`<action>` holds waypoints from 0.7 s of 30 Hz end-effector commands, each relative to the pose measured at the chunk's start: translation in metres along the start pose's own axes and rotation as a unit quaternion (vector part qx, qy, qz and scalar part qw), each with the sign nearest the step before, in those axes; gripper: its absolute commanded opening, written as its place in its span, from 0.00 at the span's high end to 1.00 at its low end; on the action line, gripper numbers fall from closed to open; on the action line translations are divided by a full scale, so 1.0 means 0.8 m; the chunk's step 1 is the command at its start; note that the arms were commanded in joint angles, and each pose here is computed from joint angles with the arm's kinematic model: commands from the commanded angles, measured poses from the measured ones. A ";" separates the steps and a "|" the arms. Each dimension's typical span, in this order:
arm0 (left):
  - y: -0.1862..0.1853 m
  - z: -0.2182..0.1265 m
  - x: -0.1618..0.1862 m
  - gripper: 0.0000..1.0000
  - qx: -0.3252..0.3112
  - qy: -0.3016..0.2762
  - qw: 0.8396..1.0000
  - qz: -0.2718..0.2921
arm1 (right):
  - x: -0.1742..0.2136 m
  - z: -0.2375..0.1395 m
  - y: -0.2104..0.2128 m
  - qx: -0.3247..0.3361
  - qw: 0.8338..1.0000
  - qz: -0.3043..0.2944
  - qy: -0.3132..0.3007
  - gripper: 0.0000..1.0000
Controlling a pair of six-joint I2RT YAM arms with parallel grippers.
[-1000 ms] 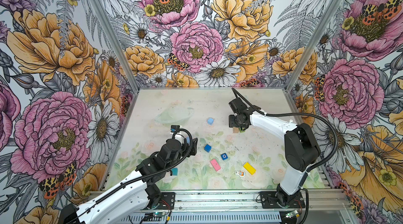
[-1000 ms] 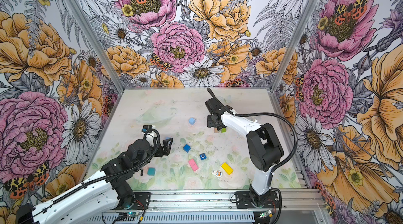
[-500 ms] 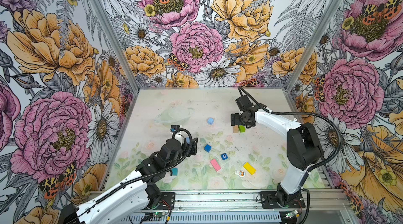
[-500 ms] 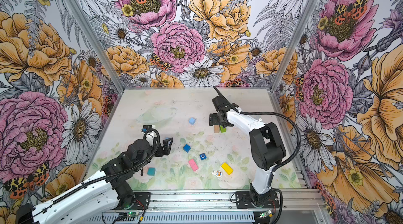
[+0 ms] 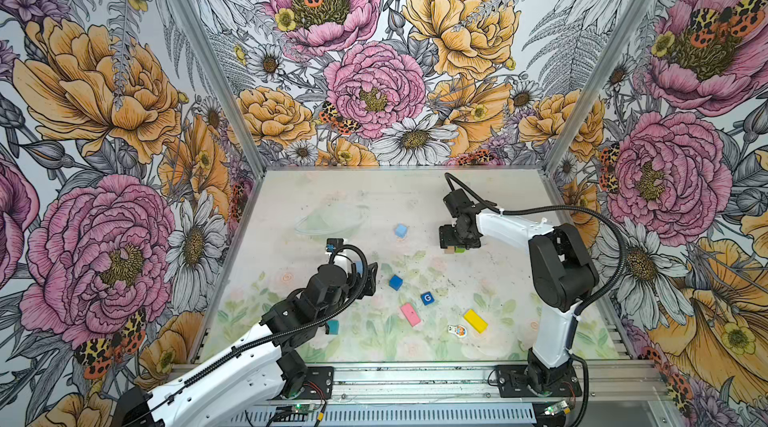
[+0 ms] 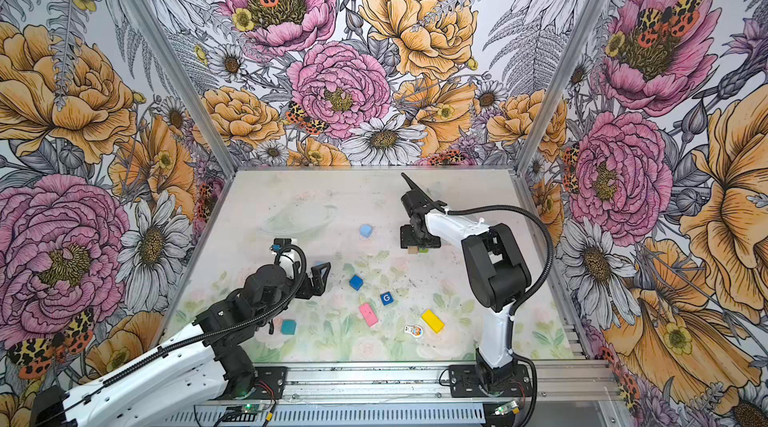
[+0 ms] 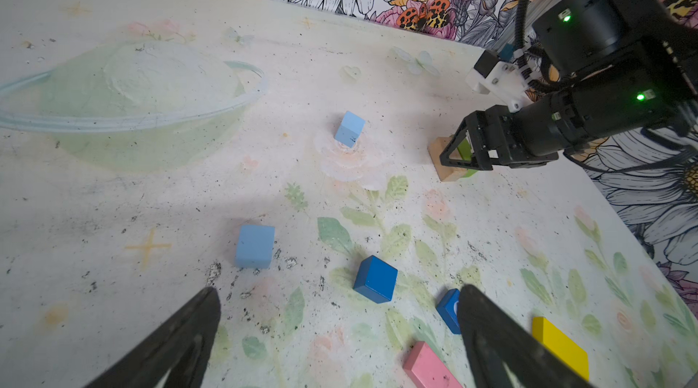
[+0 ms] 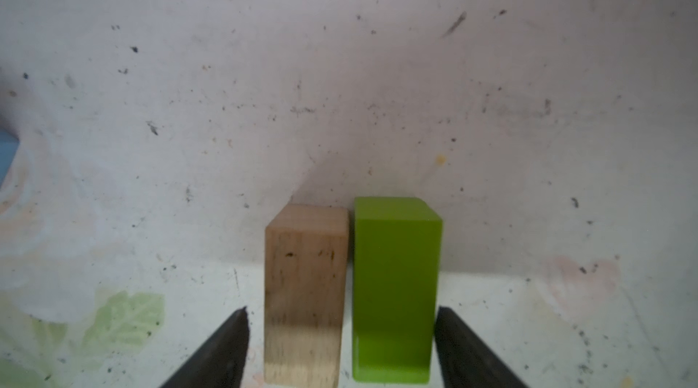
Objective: Build the wood block tower
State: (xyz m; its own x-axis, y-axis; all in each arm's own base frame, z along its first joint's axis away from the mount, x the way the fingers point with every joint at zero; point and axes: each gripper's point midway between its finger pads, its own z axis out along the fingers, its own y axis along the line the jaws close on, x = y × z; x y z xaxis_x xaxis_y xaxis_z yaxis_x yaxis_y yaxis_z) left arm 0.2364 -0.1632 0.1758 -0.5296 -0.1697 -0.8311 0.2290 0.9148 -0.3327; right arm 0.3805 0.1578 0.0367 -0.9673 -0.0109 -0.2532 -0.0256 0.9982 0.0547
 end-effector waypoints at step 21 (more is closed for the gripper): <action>-0.011 -0.011 -0.016 0.01 0.027 -0.019 0.999 -0.027 | 0.019 -0.009 0.009 -0.014 1.000 0.005 0.008 0.65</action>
State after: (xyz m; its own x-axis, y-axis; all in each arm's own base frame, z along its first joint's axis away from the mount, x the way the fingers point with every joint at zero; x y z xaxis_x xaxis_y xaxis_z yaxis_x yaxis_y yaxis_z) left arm 0.2355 -0.1626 0.1819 -0.5217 -0.2044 -0.8283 0.2242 0.9039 -0.3643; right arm 0.3760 0.1611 0.0366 -0.9682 -0.0132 -0.2500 -0.0318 0.9970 0.0706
